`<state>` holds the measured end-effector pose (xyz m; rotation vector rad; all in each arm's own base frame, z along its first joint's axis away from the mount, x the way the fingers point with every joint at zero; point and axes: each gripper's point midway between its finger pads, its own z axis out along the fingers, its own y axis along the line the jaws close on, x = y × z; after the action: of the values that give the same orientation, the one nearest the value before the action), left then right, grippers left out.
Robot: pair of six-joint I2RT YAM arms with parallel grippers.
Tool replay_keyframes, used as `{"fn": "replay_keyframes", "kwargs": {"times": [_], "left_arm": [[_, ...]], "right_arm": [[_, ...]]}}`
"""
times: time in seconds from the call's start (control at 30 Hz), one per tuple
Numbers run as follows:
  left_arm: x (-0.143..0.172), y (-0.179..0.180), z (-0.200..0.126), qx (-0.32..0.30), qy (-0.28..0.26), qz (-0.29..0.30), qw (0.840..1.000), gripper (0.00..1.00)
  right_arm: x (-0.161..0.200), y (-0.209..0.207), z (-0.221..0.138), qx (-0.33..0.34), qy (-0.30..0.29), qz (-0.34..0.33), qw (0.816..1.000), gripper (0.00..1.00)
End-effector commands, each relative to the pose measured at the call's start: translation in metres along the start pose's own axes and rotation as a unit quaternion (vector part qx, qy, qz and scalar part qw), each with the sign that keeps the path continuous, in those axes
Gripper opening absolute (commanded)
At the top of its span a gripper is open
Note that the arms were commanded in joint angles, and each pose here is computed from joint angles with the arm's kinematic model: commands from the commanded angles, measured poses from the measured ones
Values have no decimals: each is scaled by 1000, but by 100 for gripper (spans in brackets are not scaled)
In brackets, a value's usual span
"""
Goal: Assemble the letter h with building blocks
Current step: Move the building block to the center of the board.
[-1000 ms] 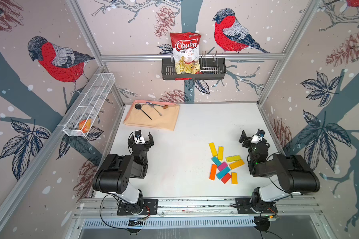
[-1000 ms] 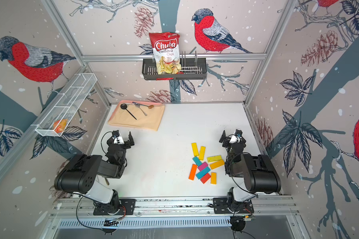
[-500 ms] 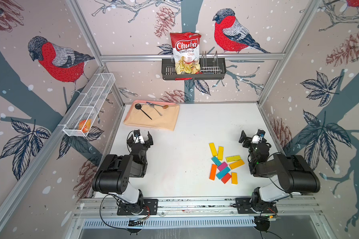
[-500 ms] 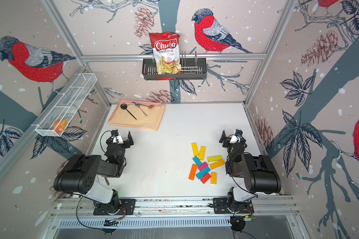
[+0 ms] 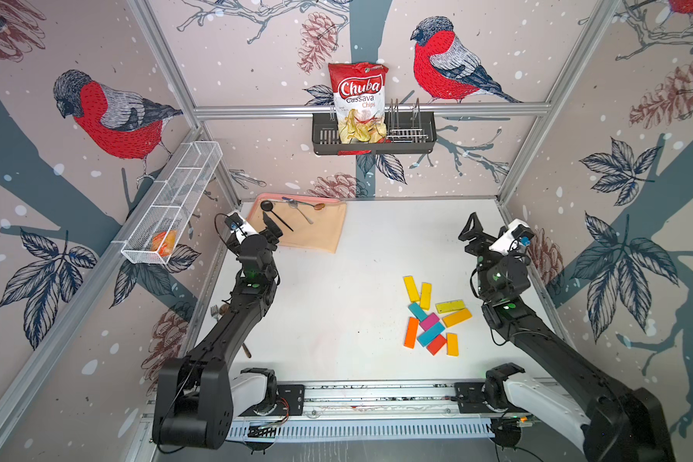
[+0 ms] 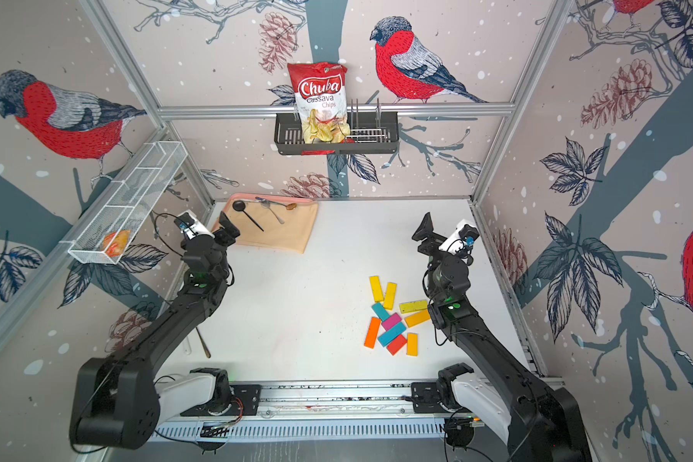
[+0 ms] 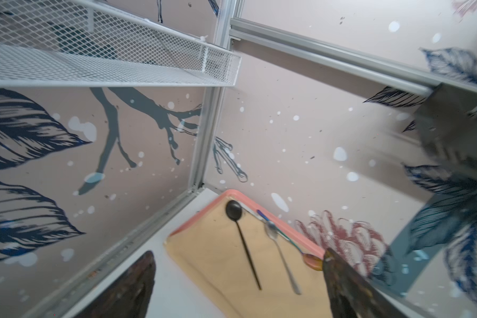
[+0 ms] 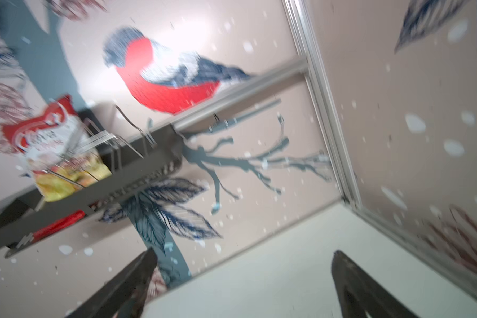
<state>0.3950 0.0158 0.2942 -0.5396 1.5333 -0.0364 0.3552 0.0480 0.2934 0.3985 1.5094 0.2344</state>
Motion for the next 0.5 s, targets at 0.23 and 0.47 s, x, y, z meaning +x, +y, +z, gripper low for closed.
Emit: {"fn": "replay_keyframes", "kwargs": {"times": [0.23,0.47], "left_arm": [[142,-57,-125,93,295,-7,951,77],[154,-30,-157,104,322,7,941,70]], "right_arm": [[169,56,-32,19,400,-145,905,100],[262,46,-48,43,519,-166,837,75]]}}
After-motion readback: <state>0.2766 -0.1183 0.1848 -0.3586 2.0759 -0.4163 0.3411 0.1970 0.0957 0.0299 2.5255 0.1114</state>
